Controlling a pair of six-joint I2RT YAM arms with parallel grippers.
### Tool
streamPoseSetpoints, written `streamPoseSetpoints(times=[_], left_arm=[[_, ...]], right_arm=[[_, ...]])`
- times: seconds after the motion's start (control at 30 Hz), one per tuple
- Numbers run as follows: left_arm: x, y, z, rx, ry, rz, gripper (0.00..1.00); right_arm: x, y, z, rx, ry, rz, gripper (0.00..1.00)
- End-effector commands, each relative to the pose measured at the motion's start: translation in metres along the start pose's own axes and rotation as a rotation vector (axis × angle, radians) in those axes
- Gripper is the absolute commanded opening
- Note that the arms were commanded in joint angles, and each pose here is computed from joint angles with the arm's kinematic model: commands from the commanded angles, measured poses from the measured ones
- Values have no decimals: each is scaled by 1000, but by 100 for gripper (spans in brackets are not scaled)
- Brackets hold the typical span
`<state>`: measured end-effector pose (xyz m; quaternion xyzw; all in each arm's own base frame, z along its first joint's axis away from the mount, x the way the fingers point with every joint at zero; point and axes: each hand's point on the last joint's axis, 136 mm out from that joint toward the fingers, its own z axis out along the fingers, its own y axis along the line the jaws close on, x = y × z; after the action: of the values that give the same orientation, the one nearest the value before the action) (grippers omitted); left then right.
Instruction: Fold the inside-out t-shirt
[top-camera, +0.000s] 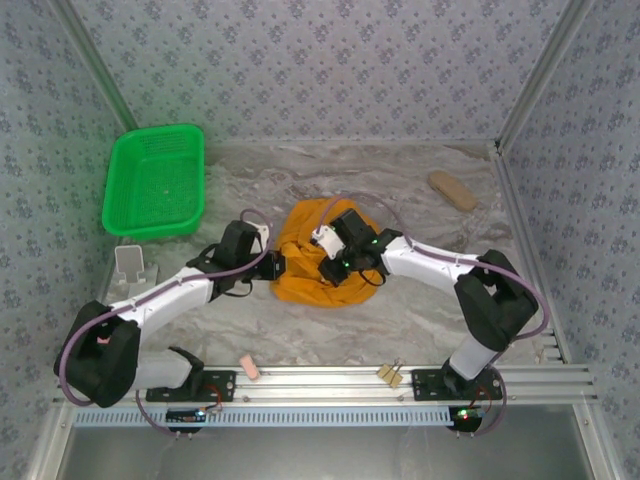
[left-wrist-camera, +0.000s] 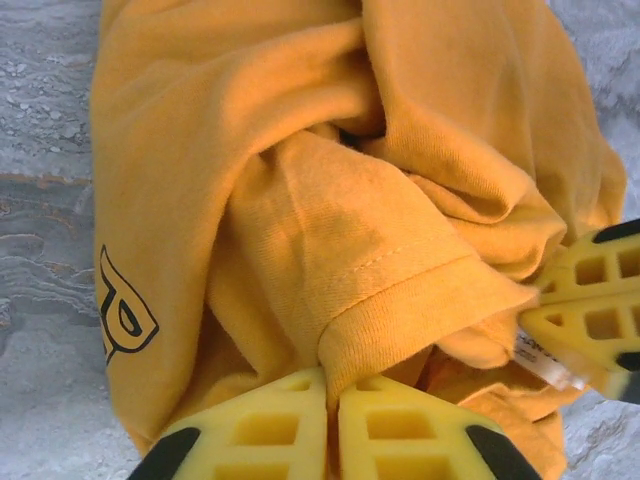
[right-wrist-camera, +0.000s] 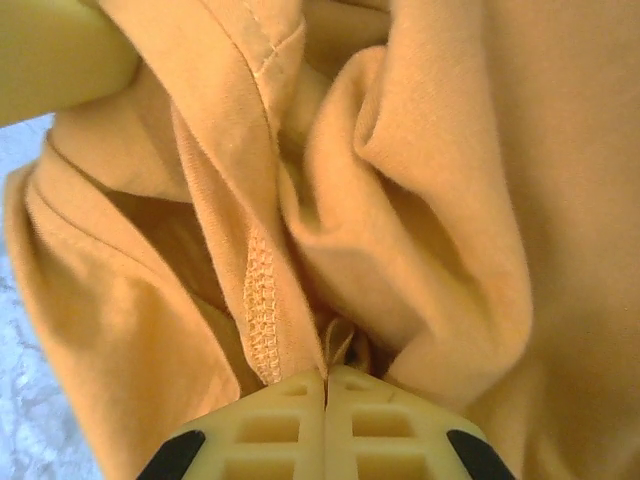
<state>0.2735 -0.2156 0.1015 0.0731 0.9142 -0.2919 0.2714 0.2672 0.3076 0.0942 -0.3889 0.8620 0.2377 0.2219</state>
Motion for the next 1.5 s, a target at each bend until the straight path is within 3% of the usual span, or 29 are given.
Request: streamPoseSetpoints(times=[0.0,0.1,0.2,0.47,0.83,0.87,1.0,1.03,1.13,1.27,1.37,1.47], left_arm=[[-14,-10,-4,59,-41,-4,19],[-19,-12,-7,64,-53,-6,45],[-17,-14,-9,75,-47,-5,55],[0,-10,-8,86,-39,-26,61],[-16,1,6,6,-75,-34,61],[-18,2,9,3,-71,-32,59],[-27,0,11,-12,-65,-20,24],[-30,-3,8,-10,-70,-12,21],[-38,-16,-7,23,-87,27,14],[-36,-52,-26,217,-74,113,4],[-32,-71,-29,357,-69,112,0],[-34,-83,-23,461,-71,45,0]], right_arm=[[-37,12,-38,-69,-127,63,0],[-61,-1,-65,-2,-223,144,0],[-80,-5,-86,28,-296,157,0],[-114,-8,-115,82,-386,122,0],[-120,5,-120,46,-396,114,0],[-119,6,-119,41,-393,117,0],[-107,-4,-112,101,-367,136,0],[-103,-11,-111,137,-357,152,0],[-85,-36,-103,251,-317,189,2],[-68,-53,-89,294,-270,185,4],[-59,-57,-69,272,-242,126,15],[-51,-60,-57,257,-224,92,33]])
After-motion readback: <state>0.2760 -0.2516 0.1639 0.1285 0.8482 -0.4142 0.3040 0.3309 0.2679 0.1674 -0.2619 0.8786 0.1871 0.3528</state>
